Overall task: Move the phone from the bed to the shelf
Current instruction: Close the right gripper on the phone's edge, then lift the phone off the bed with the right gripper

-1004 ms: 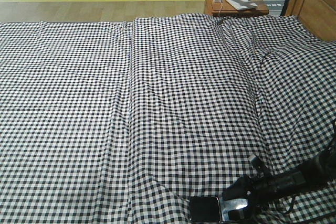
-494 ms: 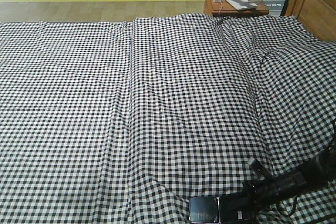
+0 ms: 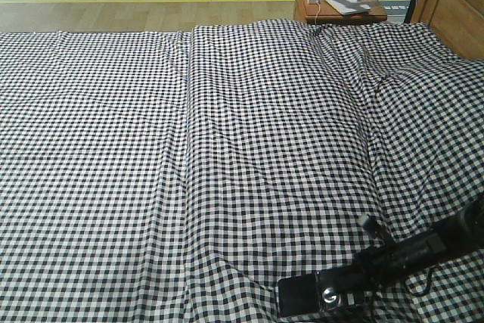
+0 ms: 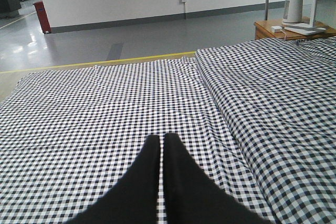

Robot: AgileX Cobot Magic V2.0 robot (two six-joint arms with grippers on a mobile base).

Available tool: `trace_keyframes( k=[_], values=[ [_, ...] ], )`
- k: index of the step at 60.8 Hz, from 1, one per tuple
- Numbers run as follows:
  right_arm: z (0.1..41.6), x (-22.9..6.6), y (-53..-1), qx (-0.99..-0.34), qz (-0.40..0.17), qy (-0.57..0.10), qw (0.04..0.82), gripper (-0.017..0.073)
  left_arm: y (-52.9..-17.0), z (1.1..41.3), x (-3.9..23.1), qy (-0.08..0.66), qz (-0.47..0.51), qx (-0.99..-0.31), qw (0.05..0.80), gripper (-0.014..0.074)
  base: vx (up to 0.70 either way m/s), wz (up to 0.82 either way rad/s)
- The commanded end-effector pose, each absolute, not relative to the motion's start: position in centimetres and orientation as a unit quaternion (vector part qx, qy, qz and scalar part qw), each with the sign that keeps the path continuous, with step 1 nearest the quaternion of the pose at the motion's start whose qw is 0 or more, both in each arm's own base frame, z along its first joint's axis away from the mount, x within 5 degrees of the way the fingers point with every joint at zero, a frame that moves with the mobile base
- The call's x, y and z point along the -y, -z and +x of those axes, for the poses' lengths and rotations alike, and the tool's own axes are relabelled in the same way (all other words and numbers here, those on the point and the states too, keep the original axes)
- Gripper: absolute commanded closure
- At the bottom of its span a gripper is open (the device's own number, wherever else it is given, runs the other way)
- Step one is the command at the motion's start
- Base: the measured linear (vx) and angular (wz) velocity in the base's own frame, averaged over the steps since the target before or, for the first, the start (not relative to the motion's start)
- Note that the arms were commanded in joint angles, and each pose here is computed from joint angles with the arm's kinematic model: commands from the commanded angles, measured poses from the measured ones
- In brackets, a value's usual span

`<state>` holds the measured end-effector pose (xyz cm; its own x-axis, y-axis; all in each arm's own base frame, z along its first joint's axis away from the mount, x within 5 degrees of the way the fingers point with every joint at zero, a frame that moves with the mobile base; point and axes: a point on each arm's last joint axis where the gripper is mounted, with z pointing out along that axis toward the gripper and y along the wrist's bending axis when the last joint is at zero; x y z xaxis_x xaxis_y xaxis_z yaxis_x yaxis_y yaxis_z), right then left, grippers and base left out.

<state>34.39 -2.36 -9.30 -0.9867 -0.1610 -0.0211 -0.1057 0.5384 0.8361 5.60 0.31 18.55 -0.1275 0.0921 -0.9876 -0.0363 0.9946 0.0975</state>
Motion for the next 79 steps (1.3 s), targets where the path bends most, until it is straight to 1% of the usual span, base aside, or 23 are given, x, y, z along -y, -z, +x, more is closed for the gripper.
trace_keyframes(
  k=[1,6,17,29,33,49,64,79],
  values=[
    [35.9,2.4,3.9,0.850,0.109,0.514,0.026,0.0566,-20.1,5.5,-0.3,-0.047,0.016,-0.713,0.699,0.0593,0.00,0.00],
    [36.2,2.6,2.1,0.856,0.117,0.502,0.024,0.0564,-20.1,5.5,-0.3,-0.047,0.016,-0.713,0.699,0.0593,0.00,0.00],
    [36.3,2.6,-2.8,0.863,0.141,0.486,-0.009,0.0561,-20.1,5.5,-0.3,-0.047,0.016,-0.713,0.699,0.0593,0.00,0.00],
    [35.9,2.5,-9.1,0.873,0.145,0.462,-0.049,0.0561,-20.1,5.5,-0.3,-0.047,0.016,-0.713,0.699,0.0593,0.00,0.00],
    [35.6,2.0,-11.5,0.876,0.155,0.452,-0.064,0.0561,-20.1,5.5,-0.3,-0.047,0.016,-0.713,0.699,0.0593,0.00,0.00],
    [34.0,-3.1,-21.2,0.867,0.257,0.406,-0.133,0.0561,-20.1,5.5,-0.3,-0.047,0.016,-0.713,0.699,0.0593,0.00,0.00],
    [31.3,-6.7,-27.6,0.846,0.302,0.398,-0.187,0.0561,-20.1,5.5,-0.3,-0.047,0.016,-0.713,0.699,0.0593,0.00,0.00],
    [27.7,-9.9,-32.4,0.817,0.350,0.400,-0.223,0.0561,-20.1,5.5,-0.3,-0.047,0.016,-0.713,0.699,0.0593,0.00,0.00]
  ],
)
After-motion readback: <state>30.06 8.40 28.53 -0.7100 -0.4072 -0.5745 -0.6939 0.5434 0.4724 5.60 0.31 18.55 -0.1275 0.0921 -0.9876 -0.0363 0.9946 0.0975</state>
